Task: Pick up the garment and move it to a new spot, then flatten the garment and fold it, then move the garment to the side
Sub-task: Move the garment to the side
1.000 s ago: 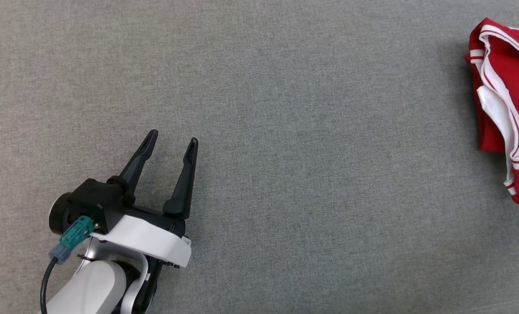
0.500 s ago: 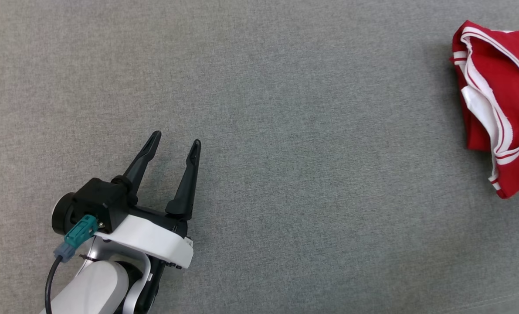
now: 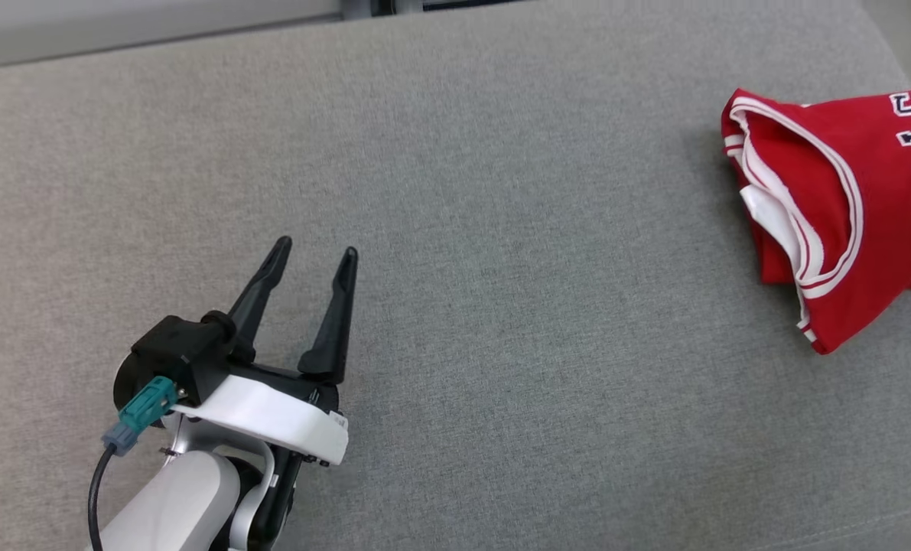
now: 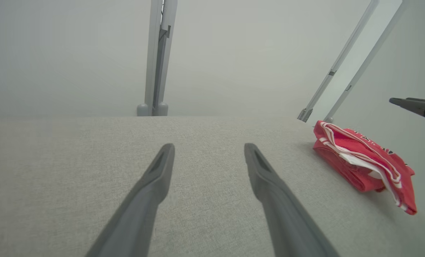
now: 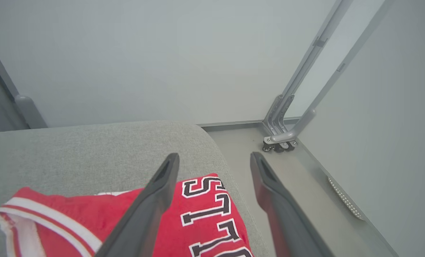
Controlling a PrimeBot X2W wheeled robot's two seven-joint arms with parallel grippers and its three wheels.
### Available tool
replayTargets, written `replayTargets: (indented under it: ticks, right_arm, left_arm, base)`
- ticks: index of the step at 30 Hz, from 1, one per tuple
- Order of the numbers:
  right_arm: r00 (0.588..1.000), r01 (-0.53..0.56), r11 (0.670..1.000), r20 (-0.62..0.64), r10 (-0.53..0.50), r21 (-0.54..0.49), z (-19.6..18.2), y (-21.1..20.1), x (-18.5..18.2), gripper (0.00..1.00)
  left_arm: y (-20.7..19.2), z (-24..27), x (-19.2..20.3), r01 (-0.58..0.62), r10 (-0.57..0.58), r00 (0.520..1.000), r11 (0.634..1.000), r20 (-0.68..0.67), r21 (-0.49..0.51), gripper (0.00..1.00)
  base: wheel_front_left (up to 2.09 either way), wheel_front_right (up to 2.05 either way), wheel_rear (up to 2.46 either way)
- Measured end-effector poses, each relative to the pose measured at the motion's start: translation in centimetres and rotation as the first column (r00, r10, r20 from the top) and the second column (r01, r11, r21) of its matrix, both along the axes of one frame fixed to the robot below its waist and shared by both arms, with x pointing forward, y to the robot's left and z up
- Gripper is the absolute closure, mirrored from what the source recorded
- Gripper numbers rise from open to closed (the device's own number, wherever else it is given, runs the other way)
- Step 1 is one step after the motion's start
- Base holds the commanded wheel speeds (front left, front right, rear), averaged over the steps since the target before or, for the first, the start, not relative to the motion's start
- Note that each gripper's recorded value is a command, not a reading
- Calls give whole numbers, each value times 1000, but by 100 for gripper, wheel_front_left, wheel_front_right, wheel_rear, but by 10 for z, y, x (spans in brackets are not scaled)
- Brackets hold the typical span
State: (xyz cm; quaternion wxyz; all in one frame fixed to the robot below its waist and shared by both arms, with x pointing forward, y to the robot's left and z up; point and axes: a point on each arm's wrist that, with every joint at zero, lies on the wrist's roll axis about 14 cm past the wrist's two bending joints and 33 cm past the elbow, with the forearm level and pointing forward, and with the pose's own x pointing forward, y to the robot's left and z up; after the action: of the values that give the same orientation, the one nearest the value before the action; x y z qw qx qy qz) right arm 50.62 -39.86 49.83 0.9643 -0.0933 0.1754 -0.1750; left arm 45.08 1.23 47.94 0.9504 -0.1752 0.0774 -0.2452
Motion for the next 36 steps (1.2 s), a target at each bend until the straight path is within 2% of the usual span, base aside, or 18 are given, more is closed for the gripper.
replayTargets:
  ticks: [7, 15, 25, 31, 36]
  right_arm:
    - [982, -104, 993, 164, 93, 55, 31, 41, 1, 0]
    - [933, -254, 959, 296, 207, 129, 48, 98, -6, 0]
    - [864, -387, 902, 417, 283, 191, 53, 158, -30, 0]
    - [846, -427, 878, 439, 304, 216, 44, 192, -57, 0]
    - [847, -427, 871, 444, 291, 242, 37, 206, -81, 0]
  left_arm:
    - [21, 28, 0, -99, 99, 992, 995, 82, -5, 0]
    - [62, 40, -9, -227, 226, 968, 974, 111, -1, 0]
    - [129, 27, -28, -399, 392, 915, 914, 95, 76, 0]
    - [165, 11, -49, -487, 484, 874, 866, 56, 116, 0]
    - [176, 5, -63, -518, 518, 855, 848, 32, 114, 0]
  base:
    - [0, 0, 0]
    - [0, 0, 0]
    - [0, 0, 0]
    - [0, 0, 0]
    - [0, 0, 0]
